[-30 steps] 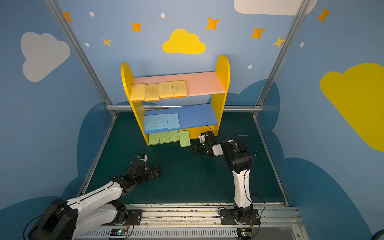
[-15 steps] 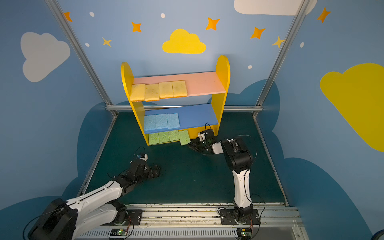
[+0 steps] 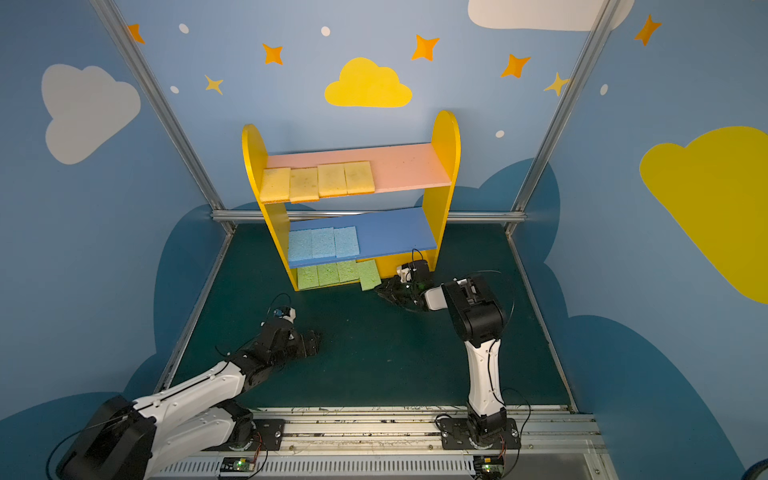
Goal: Place and organize the cleaning sponges onto the shelf
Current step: 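Slide the green sponge into the bottom shelf beside the others with the right gripper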
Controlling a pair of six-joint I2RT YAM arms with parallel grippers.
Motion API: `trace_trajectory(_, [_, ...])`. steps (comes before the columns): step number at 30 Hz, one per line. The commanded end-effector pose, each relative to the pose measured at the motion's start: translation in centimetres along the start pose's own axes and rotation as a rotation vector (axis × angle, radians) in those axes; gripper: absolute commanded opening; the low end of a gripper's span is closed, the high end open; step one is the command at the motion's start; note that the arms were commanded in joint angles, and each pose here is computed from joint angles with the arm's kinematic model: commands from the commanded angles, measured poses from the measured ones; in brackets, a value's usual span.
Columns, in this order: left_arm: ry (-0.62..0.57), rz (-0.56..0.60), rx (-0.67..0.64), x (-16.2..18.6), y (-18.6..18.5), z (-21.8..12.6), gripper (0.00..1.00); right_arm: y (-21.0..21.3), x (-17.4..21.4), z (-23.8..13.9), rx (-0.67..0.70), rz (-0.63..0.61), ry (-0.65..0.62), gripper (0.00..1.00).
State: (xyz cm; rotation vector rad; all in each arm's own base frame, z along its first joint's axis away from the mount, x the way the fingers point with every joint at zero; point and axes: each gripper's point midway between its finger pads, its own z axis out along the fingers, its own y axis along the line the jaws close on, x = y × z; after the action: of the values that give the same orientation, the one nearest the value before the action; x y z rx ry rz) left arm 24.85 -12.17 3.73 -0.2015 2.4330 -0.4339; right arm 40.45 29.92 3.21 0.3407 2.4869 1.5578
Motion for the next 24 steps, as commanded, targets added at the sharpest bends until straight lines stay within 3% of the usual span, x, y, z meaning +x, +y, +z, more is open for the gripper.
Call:
trace_trajectory(1, [-0.017, 0.001, 0.011, -0.9, -0.5, -0.1, 0.99, 1.2, 0.3, -0.6, -0.05, 0.006, -0.018, 0.35])
trace_trajectory(24, [-0.028, -0.002, 0.005, -0.8, -0.1, -0.4, 0.99, 1.5, -2.6, -0.2, -0.128, 0.057, -0.054, 0.35])
